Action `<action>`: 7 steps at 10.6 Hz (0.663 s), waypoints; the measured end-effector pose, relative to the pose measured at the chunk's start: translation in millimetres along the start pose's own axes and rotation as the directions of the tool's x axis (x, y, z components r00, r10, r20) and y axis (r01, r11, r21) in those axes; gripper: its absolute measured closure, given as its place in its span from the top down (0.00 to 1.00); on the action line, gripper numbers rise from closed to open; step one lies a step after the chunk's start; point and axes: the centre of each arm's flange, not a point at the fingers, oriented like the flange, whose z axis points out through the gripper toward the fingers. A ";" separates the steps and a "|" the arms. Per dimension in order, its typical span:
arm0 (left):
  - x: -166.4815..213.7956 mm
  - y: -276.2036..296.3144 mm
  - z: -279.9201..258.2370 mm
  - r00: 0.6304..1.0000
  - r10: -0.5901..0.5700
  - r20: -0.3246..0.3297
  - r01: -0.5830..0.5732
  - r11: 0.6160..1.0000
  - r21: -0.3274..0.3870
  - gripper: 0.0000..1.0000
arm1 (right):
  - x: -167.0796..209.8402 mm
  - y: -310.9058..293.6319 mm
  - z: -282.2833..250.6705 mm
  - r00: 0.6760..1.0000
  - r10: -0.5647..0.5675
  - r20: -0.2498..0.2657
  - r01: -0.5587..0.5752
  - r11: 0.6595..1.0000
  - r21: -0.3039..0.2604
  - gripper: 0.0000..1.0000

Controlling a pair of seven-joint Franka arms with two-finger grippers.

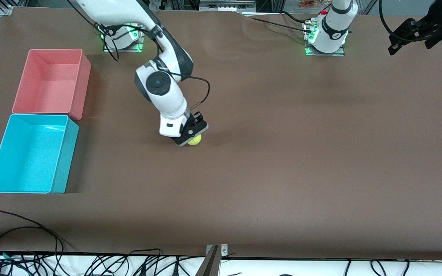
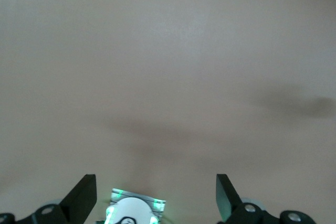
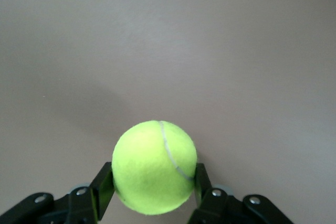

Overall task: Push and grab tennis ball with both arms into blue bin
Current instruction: 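Carry the ball with the right gripper over the cyan bin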

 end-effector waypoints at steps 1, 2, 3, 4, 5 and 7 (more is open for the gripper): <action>5.1 2.2 0.0 0.999 -0.037 0.003 0.037 0.999 -0.010 1.00 | -0.4 14.8 -29.4 1.000 0.021 0.002 -0.020 1.000 -0.010 0.66; 11.5 3.6 3.0 0.999 -0.053 0.010 0.053 0.999 -0.011 1.00 | -4.0 34.0 -55.2 0.999 0.041 0.016 -0.040 0.999 -0.026 0.66; 19.4 5.0 9.3 0.998 -0.058 0.020 0.058 0.998 -0.010 1.00 | -11.2 58.9 -76.2 0.997 0.062 0.044 -0.060 0.997 -0.046 0.66; 28.9 6.9 18.4 0.998 -0.059 0.033 0.059 0.998 -0.007 1.00 | -20.0 88.2 -95.0 0.995 0.074 0.066 -0.069 0.995 -0.065 0.66; 36.6 7.9 26.5 0.997 -0.062 0.047 0.062 0.998 -0.005 1.00 | -29.7 115.3 -109.6 0.993 0.073 0.091 -0.066 0.995 -0.078 0.66; 42.9 7.8 31.8 0.996 -0.070 0.057 0.071 0.997 -0.003 1.00 | -62.0 183.3 -131.6 0.988 0.019 0.155 -0.005 0.996 -0.087 0.66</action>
